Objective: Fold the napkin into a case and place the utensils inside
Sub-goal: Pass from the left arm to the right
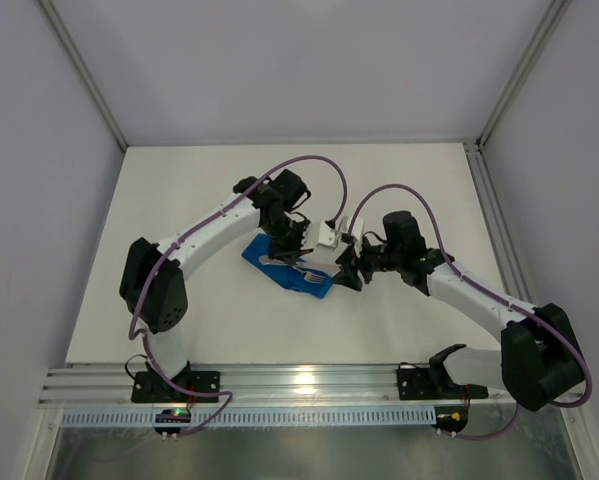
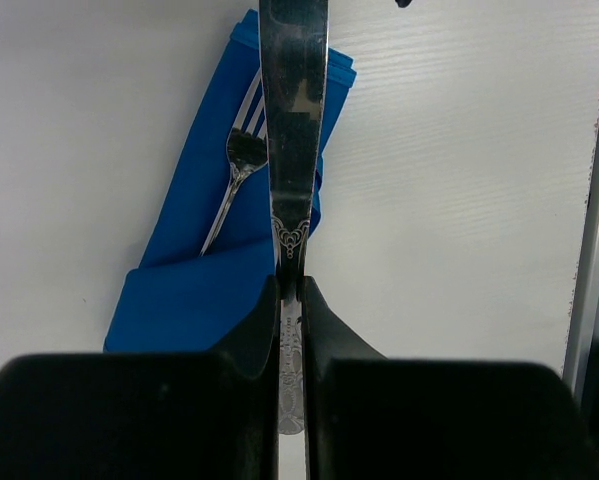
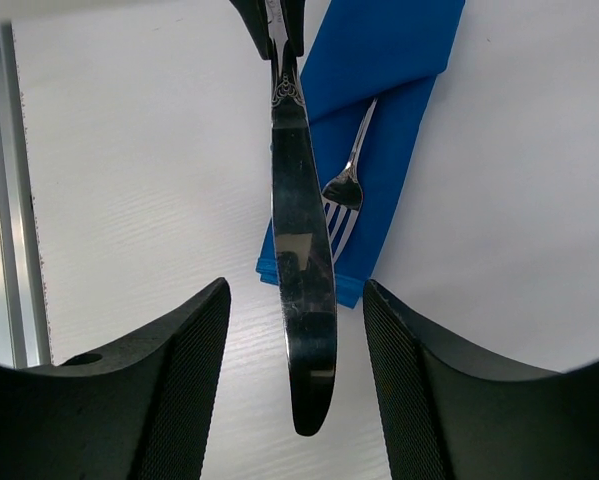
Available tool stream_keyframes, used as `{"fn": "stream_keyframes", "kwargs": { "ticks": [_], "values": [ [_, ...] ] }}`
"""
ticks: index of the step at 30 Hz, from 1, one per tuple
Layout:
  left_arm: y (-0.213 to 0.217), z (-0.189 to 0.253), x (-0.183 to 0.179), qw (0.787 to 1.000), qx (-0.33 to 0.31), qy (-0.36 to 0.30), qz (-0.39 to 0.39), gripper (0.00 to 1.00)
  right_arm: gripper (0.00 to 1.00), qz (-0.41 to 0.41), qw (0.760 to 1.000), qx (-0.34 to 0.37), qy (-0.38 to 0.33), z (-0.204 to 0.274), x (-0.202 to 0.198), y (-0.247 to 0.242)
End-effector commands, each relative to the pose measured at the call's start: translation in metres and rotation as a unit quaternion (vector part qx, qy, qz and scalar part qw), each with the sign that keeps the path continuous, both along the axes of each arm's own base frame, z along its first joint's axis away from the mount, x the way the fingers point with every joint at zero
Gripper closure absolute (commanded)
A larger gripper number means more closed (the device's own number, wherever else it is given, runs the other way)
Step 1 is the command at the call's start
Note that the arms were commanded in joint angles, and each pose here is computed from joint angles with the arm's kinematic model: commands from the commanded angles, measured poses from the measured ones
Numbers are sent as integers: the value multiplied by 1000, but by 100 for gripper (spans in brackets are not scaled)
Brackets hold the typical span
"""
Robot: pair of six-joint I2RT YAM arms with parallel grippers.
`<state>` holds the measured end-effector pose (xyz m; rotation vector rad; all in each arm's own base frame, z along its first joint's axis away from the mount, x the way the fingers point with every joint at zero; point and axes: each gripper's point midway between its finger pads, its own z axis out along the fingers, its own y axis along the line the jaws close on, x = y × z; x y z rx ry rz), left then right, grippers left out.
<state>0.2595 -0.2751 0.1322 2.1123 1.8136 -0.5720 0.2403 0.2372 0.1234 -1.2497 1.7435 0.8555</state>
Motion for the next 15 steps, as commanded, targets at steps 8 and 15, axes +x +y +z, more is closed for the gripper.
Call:
{"fn": "stream_keyframes", "kwargs": {
  "ticks": [8, 15],
  "values": [
    [-18, 43, 1, 997, -66, -27, -14, 100, 68, -7, 1000, -8, -17, 2, 16, 2],
    [-18, 44, 0, 997, -69, -27, -18, 100, 80, -7, 1000, -14, -12, -3, 19, 2]
  ]
}}
